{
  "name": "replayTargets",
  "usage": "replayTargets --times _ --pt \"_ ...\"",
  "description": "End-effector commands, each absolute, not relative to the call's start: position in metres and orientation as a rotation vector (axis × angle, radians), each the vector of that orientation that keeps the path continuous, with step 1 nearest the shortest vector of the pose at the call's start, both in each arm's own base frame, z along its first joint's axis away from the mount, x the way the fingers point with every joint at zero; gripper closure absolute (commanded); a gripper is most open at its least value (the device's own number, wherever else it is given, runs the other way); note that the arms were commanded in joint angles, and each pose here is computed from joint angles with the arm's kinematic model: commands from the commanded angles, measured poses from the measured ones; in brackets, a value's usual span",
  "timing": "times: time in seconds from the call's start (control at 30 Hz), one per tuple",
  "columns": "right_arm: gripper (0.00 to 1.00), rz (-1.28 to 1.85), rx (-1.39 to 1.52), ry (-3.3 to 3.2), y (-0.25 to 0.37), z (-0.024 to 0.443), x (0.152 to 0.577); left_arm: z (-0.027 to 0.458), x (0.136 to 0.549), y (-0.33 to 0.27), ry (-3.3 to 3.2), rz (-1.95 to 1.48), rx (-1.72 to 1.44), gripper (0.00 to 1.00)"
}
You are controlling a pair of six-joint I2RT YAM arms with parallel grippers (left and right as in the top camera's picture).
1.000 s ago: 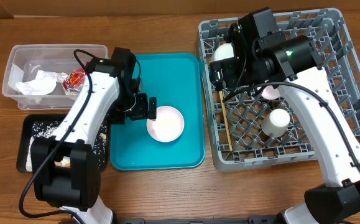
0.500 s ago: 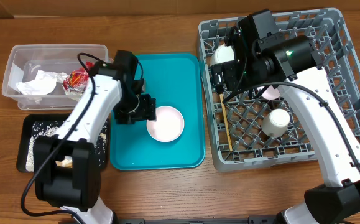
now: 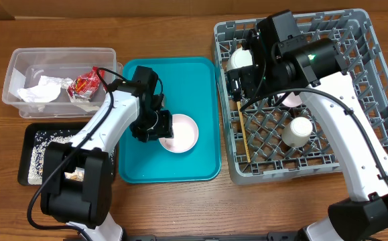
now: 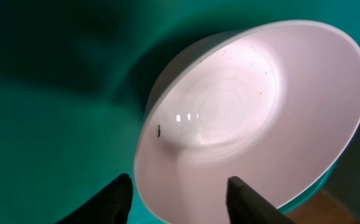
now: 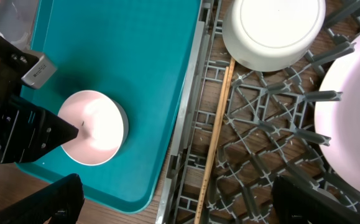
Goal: Sort waste into correct bins and load items into the dishwasher
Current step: 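Move the left gripper down and grasp the rim of the pink bowl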
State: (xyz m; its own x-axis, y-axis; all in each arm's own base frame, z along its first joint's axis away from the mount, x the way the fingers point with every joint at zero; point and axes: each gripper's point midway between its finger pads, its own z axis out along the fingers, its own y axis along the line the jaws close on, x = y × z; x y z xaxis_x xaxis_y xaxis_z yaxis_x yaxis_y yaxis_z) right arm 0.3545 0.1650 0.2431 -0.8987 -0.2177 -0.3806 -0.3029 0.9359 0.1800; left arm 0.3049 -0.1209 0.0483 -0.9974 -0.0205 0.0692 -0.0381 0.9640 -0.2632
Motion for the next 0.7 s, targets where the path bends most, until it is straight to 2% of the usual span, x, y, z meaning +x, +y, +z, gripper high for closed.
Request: replayTargets --times 0.0,0.1,0.17,0.23,0.4,0.67 --pt "0.00 0.342 -0.370 2.717 0.1646 0.2497 0.3561 0.0513 0.3041 -0.1213 -3.059 0.408 0.050 0.64" --pt "0.00 0.339 -0.370 2.724 0.1640 0.2490 0.3547 0.0513 0.3045 -0.1214 -3.060 0.408 0.050 0.79" --pt "0.00 0.339 -0.370 2.729 0.1637 0.2484 0.3535 0.0513 0.3049 -0.1215 -3.062 0.409 0.049 0.84" --pt "0.00 0.335 -0.371 2.742 0.1626 0.2472 0.3509 0.0513 0.3056 -0.1217 -3.064 0.411 0.049 0.84" --pt "0.00 0.333 -0.371 2.754 0.1616 0.2461 0.3484 0.0513 0.3079 -0.1221 -3.073 0.415 0.047 0.73" --pt "0.00 0.330 -0.371 2.764 0.1608 0.2451 0.3462 0.0480 0.3080 -0.1239 -3.094 0.358 0.039 0.74"
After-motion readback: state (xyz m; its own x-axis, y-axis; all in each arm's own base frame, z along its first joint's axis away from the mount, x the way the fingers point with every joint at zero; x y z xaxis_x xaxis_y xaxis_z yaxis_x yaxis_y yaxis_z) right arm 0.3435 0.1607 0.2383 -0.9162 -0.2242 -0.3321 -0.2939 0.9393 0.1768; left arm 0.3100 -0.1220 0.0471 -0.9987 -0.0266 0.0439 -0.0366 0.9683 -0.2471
